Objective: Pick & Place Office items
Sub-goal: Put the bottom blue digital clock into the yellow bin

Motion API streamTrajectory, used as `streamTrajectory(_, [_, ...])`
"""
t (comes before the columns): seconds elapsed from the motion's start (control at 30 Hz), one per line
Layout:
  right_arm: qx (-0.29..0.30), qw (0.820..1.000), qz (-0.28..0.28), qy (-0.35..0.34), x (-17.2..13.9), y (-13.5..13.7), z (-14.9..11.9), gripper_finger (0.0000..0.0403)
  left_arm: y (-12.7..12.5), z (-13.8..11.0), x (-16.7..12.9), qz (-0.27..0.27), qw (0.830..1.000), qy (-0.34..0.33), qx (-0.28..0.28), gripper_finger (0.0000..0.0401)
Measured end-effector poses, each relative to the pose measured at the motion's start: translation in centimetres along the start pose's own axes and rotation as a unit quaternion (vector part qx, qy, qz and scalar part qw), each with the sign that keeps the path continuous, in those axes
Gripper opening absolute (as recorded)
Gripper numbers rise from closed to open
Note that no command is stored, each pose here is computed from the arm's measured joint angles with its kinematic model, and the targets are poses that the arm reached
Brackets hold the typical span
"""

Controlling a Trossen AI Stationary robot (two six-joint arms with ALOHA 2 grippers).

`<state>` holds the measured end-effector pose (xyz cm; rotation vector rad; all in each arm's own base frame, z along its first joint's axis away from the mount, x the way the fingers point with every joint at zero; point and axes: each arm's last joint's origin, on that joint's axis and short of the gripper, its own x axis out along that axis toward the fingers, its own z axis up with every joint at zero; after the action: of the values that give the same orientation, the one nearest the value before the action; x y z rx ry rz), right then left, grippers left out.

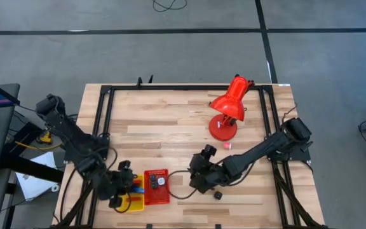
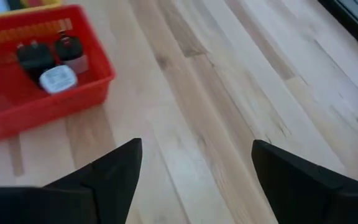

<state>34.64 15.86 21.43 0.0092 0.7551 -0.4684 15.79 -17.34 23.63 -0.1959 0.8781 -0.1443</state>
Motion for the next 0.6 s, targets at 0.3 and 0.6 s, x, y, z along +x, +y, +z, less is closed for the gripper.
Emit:
streamTrajectory(0.3, [0.045,0.999,-0.013,-0.001,1.3,-1.0,0.5,0.0297,-2.5,-3.6,1.0,0.038,0.999,0.006,-0.037,0.0062])
streamTrajectory(0.6, [0.056,0.998,-0.010,-0.004,1.4,-1.0,0.7,0.0297,-3.0,-5.6,3.1,0.092,0.994,0.030,-0.050,0.0062])
